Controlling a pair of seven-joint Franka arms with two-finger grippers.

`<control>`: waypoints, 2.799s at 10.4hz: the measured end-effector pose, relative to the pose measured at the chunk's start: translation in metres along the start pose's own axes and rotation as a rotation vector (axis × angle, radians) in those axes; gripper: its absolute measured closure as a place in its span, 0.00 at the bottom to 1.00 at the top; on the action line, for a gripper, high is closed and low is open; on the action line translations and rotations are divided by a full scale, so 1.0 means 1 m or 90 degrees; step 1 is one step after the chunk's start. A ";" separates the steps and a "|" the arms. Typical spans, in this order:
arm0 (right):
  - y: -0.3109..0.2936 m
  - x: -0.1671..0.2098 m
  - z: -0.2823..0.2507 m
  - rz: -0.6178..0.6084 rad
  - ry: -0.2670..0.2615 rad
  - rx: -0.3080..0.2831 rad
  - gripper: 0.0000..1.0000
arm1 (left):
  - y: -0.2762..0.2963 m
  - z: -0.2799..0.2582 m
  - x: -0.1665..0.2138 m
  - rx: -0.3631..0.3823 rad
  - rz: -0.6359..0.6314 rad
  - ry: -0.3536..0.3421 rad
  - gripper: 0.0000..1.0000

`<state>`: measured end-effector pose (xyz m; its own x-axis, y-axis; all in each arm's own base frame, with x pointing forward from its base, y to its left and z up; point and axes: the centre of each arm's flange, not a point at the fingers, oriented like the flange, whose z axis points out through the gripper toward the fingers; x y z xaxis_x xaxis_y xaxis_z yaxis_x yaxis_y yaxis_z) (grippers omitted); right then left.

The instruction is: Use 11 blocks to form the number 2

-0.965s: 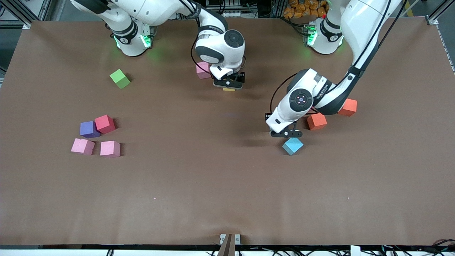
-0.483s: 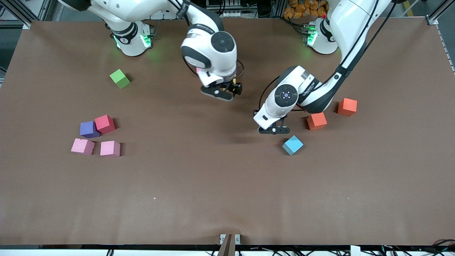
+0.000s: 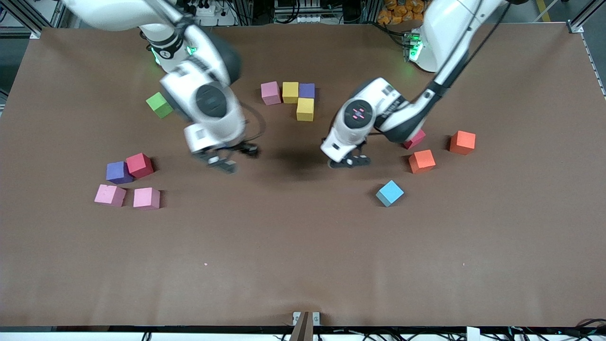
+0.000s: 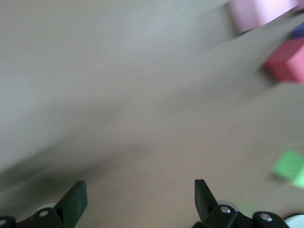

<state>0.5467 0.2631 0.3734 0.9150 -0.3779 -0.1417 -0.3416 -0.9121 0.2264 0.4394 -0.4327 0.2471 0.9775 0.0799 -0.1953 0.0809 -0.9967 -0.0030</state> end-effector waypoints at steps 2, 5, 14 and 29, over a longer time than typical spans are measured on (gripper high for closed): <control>0.084 0.071 0.008 -0.069 -0.023 -0.015 0.00 | 0.030 0.007 -0.028 -0.002 -0.013 -0.008 0.41; 0.190 0.155 0.029 -0.113 0.004 0.031 0.00 | 0.063 0.017 -0.038 -0.019 -0.013 -0.025 0.41; 0.209 0.187 0.128 -0.317 0.163 0.112 0.00 | 0.101 0.060 -0.067 -0.009 0.002 -0.046 0.41; 0.229 0.196 0.169 -0.317 0.194 0.103 0.00 | 0.093 0.051 -0.071 0.009 0.009 -0.036 0.00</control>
<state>0.6113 -0.0471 0.2347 0.9853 0.1422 0.0947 0.1378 -0.9891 0.0515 0.3671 -0.5318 0.2106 0.9660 0.0661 -0.2501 0.0646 -0.9978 -0.0139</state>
